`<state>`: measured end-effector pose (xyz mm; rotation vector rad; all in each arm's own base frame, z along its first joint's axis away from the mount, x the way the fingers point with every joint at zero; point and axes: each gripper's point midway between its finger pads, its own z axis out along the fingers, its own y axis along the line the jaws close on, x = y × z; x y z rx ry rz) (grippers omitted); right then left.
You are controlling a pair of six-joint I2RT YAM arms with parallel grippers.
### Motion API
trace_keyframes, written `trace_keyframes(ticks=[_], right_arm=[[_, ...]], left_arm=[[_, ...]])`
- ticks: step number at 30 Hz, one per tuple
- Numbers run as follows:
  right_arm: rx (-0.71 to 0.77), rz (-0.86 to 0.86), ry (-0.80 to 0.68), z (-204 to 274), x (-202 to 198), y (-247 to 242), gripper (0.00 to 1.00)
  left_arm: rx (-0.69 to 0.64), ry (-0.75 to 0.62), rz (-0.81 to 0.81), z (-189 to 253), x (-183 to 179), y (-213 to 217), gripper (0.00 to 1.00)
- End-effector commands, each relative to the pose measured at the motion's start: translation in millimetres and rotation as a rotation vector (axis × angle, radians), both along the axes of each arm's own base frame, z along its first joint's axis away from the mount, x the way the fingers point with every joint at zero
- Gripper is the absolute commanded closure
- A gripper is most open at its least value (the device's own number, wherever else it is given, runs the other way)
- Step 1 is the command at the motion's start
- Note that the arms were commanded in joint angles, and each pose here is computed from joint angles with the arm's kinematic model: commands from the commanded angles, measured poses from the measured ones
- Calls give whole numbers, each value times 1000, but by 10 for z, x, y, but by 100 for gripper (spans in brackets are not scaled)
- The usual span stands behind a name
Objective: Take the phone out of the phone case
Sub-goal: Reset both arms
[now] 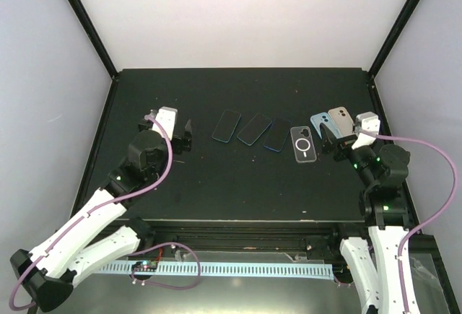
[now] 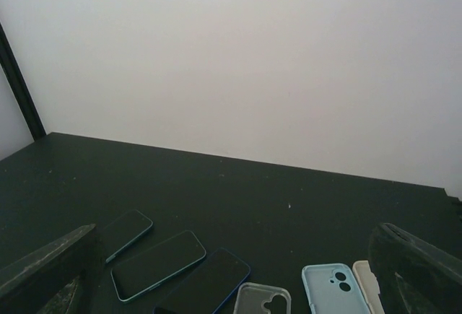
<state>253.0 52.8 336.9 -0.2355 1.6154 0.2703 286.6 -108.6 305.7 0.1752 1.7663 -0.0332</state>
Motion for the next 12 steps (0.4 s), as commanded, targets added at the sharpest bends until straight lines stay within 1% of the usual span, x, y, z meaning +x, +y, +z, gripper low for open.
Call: trace_keyframes(ticks=[1, 12], right_arm=[[-16, -32, -31, 38, 29, -59, 0], [-24, -20, -36, 32, 22, -40, 0]], left_arm=[[-38, -35, -29, 196, -15, -57, 1], [-22, -38, -53, 179, -31, -94, 1]])
